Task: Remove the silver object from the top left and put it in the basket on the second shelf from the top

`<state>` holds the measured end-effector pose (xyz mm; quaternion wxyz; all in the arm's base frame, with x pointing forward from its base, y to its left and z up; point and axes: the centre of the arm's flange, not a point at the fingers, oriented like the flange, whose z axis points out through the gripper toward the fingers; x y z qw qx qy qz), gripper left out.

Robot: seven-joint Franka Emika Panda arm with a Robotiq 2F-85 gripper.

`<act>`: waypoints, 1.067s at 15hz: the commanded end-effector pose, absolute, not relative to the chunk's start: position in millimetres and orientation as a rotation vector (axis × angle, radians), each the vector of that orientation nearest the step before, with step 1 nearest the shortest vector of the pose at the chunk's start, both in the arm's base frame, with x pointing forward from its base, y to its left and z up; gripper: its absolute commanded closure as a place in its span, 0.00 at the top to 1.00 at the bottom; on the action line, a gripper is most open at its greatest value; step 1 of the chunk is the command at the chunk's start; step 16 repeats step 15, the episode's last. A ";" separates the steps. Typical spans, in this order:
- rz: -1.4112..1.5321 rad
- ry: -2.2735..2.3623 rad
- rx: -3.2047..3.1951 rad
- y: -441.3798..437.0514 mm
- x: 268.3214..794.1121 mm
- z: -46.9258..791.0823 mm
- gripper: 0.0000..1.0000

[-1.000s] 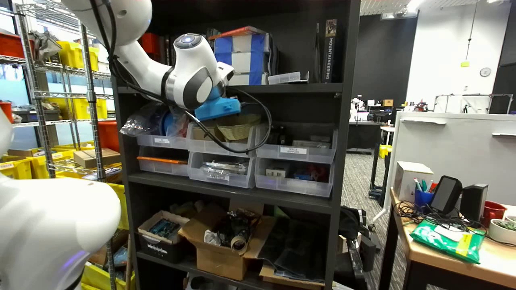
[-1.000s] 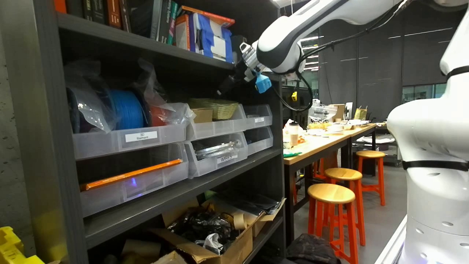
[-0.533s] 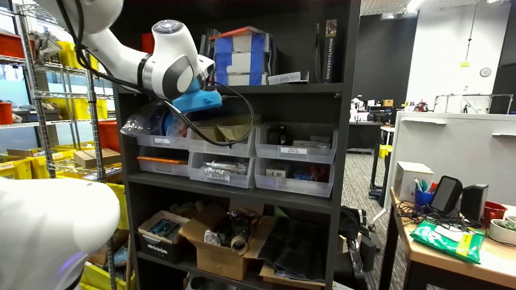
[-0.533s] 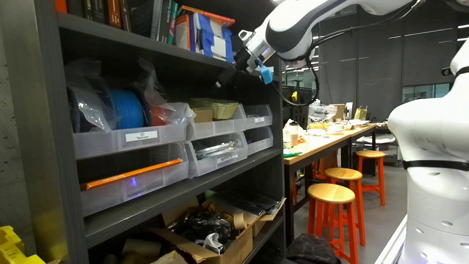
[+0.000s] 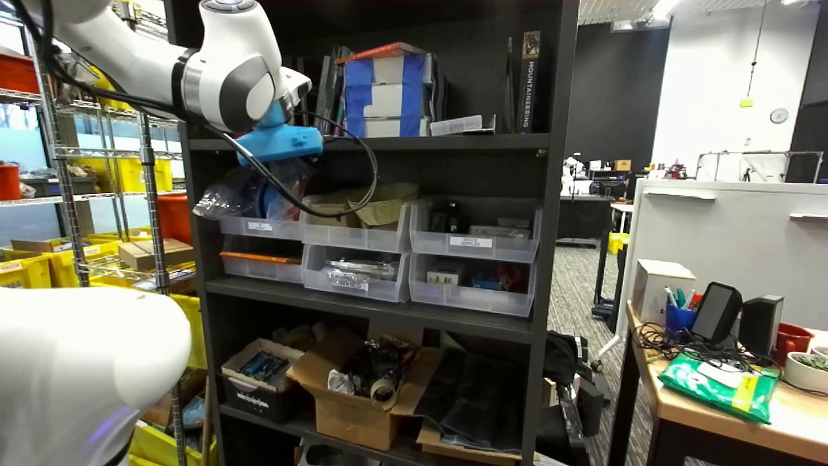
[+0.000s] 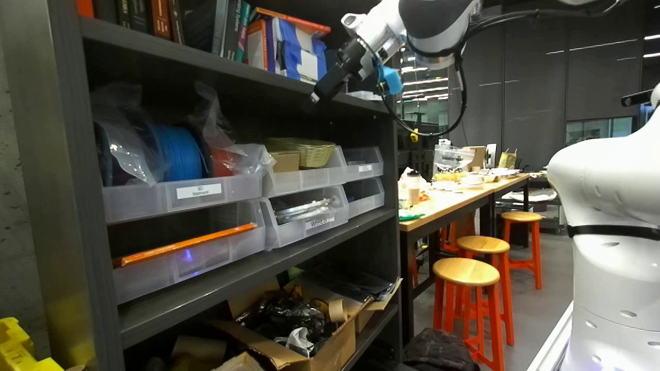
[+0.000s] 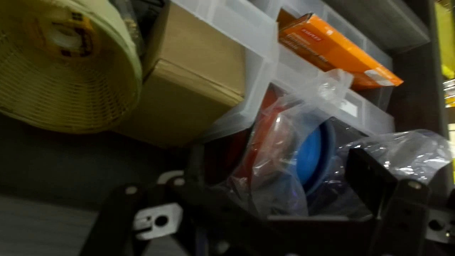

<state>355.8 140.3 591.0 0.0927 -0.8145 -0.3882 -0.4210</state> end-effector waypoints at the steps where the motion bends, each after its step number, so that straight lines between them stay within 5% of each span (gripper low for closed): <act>1: -1.076 -1.244 -2.403 153.8 303.4 603.8 1.00; 7: -0.743 -1.409 -2.372 176.4 249.9 619.8 1.00; 16: -0.635 -1.415 -2.390 165.4 250.8 637.7 1.00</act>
